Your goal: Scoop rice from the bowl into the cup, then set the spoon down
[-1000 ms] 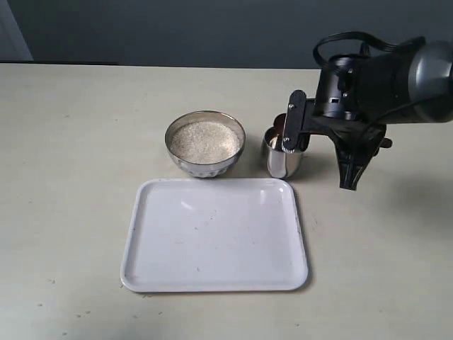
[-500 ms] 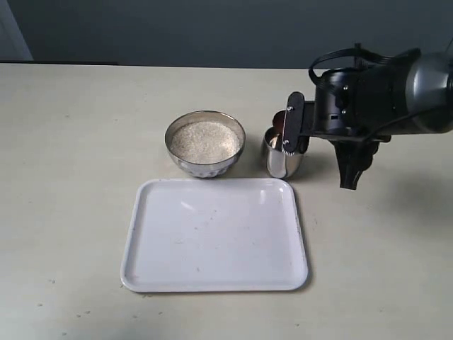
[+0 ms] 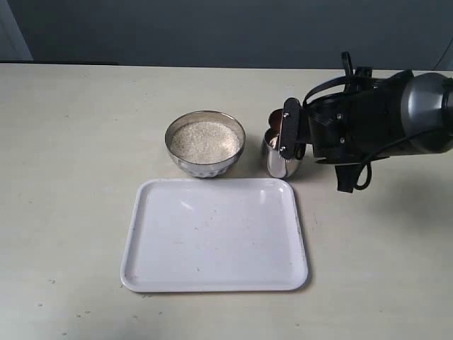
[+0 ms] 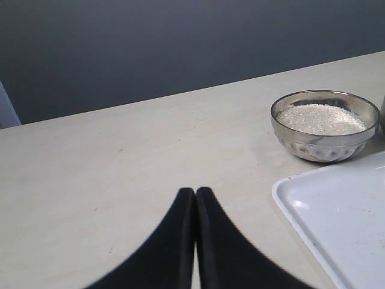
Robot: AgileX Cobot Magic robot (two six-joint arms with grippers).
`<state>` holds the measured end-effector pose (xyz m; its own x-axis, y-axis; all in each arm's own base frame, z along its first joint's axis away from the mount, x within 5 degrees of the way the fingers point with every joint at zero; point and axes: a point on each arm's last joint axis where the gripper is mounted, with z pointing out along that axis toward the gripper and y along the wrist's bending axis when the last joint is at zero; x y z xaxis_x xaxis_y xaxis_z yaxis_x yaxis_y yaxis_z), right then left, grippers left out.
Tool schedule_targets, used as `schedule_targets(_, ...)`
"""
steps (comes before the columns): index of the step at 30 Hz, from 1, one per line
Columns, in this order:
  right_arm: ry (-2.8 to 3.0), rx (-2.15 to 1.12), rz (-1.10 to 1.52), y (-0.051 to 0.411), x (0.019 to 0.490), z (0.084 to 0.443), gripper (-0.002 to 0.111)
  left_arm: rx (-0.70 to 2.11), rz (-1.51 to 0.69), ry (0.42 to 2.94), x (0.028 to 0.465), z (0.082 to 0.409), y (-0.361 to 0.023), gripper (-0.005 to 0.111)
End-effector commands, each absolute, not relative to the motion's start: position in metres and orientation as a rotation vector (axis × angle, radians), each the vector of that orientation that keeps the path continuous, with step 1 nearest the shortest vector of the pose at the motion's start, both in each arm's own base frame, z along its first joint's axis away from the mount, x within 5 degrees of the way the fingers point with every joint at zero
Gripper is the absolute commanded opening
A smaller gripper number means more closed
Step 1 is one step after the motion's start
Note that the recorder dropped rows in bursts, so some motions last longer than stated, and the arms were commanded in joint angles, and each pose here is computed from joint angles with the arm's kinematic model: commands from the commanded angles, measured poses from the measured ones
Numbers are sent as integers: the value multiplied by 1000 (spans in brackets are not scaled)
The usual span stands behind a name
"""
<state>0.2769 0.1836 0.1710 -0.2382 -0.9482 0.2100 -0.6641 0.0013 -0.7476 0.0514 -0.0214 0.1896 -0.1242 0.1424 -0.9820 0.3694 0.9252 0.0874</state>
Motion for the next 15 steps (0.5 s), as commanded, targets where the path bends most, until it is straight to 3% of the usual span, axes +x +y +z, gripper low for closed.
schedule_targets(1, 1899, -1613, -1140, 183, 276, 178, -1, 388, -207, 1679, 51, 192, -21, 1)
schedule_targets(15, 1840, -1601, -1197, 182, 268, 174, -1, 388, -207, 1679, 51, 192, -21, 1)
